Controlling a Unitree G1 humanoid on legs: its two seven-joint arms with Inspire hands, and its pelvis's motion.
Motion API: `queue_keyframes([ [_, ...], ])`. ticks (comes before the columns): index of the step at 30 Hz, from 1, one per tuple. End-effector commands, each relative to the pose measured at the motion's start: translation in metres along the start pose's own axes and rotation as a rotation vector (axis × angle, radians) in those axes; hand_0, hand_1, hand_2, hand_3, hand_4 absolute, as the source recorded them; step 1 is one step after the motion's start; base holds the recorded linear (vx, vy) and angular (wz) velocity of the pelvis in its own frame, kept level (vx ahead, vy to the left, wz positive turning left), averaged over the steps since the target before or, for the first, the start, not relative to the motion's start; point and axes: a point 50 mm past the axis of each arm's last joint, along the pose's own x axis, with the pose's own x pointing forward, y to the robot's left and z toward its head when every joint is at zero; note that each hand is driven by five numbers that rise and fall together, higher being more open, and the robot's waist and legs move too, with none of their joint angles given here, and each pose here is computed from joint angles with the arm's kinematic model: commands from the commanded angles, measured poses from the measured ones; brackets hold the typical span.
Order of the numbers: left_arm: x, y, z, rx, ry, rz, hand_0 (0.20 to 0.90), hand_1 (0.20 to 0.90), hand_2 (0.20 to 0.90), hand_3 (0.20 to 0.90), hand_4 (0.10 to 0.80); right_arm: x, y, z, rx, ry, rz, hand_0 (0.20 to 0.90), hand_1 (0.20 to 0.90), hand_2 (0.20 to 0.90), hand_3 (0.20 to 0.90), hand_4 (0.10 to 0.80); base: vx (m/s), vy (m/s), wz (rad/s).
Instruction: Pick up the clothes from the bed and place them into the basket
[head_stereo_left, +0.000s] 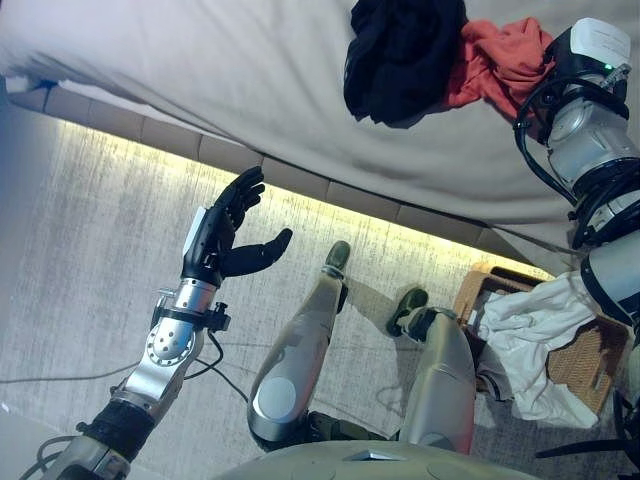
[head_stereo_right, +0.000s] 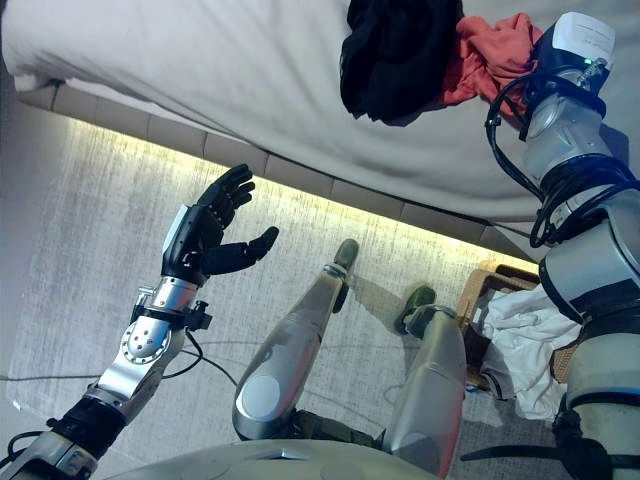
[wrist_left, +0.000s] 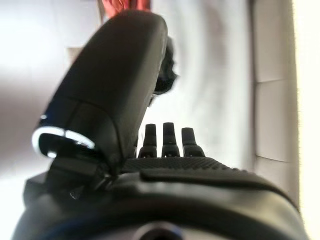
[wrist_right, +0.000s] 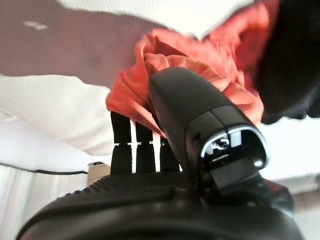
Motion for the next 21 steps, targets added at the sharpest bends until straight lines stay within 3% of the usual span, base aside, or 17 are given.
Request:
queue_keyframes([
  [1, 0.012, 0.009, 0.022, -0.023, -0.136, 0.038, 0.9, 0.9, 0.9, 0.9, 0.8, 0.004, -0.073, -0.01, 0.078, -0.047, -0.259, 0.3, 0.3, 0.3, 0.2, 0.1, 0.063, 0.049, -0.25],
  [21, 0.01, 0.009, -0.019, -0.085, 0.073, 0.132, 0.9, 0.9, 0.9, 0.9, 0.8, -0.028, -0.076, -0.043, 0.163, -0.249, -0.238, 0.3, 0.3, 0.3, 0.2, 0.1, 0.069, 0.009, -0.38],
])
